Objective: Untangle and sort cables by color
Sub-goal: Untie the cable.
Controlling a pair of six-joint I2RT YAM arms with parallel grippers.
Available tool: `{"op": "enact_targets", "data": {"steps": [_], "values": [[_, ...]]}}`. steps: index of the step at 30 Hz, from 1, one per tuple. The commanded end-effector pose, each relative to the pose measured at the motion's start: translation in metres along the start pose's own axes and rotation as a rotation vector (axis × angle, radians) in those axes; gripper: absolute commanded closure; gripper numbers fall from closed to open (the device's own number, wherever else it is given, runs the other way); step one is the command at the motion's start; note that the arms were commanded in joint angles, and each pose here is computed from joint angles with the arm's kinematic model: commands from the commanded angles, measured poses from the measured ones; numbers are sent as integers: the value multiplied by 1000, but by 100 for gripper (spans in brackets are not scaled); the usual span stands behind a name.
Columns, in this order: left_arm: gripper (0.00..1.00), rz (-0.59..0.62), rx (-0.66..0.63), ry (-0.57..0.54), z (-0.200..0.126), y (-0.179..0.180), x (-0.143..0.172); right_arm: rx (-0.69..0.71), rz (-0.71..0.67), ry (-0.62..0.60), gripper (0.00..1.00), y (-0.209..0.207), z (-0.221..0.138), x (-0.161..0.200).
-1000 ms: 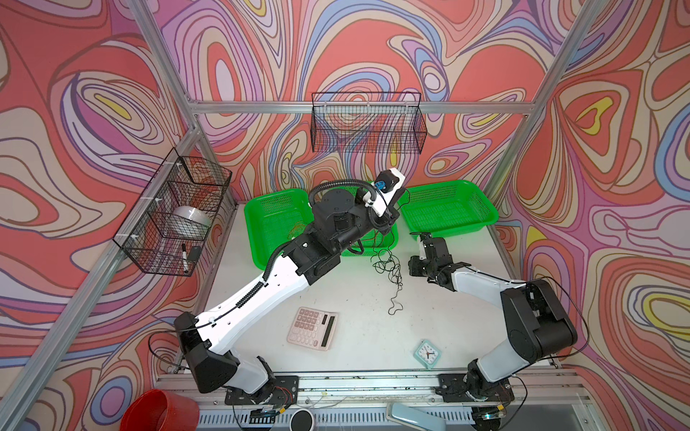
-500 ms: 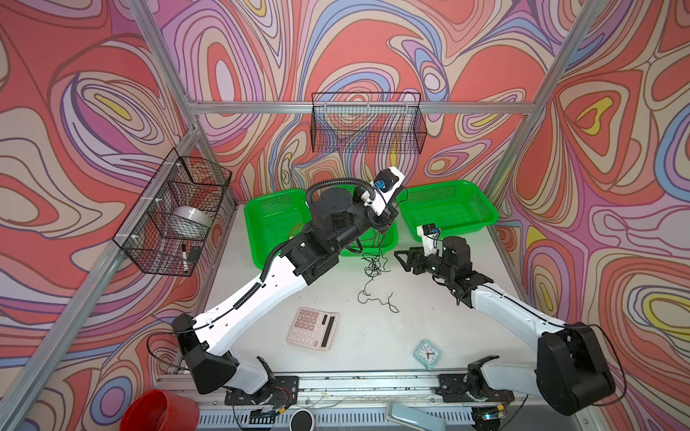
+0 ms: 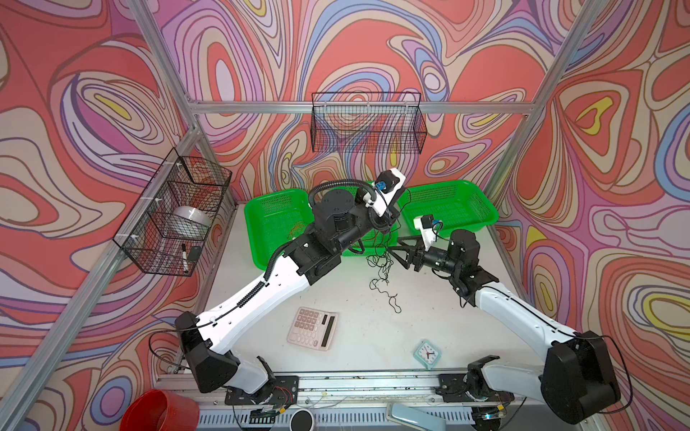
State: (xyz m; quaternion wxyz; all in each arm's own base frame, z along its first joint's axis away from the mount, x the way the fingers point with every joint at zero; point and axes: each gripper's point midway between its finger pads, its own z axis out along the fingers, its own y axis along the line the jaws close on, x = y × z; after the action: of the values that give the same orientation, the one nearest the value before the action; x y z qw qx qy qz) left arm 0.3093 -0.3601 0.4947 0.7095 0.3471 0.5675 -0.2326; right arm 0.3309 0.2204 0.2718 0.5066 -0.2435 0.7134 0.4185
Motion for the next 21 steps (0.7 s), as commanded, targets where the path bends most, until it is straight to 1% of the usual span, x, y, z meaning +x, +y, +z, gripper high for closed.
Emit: {"op": "enact_targets", "data": {"steps": [1,4,7,12,17,21], "values": [[100,-13,11,-41,1,-2,-10,-28,-64,-42,26,15,-7,-20],[100,-12,16,-45,1,-3,-12,-57,-66,-22,28,20,-5,-19],[100,-18,26,-49,2,-5,-12,-83,-34,-2,30,18,2,-19],[100,-29,41,-55,4,-7,-13,-119,-21,-16,34,19,10,-26],[100,-37,60,-57,7,-11,-14,-140,-2,21,41,15,20,-16],[100,-37,59,-60,10,-10,-15,-165,10,42,43,20,25,-10]]}}
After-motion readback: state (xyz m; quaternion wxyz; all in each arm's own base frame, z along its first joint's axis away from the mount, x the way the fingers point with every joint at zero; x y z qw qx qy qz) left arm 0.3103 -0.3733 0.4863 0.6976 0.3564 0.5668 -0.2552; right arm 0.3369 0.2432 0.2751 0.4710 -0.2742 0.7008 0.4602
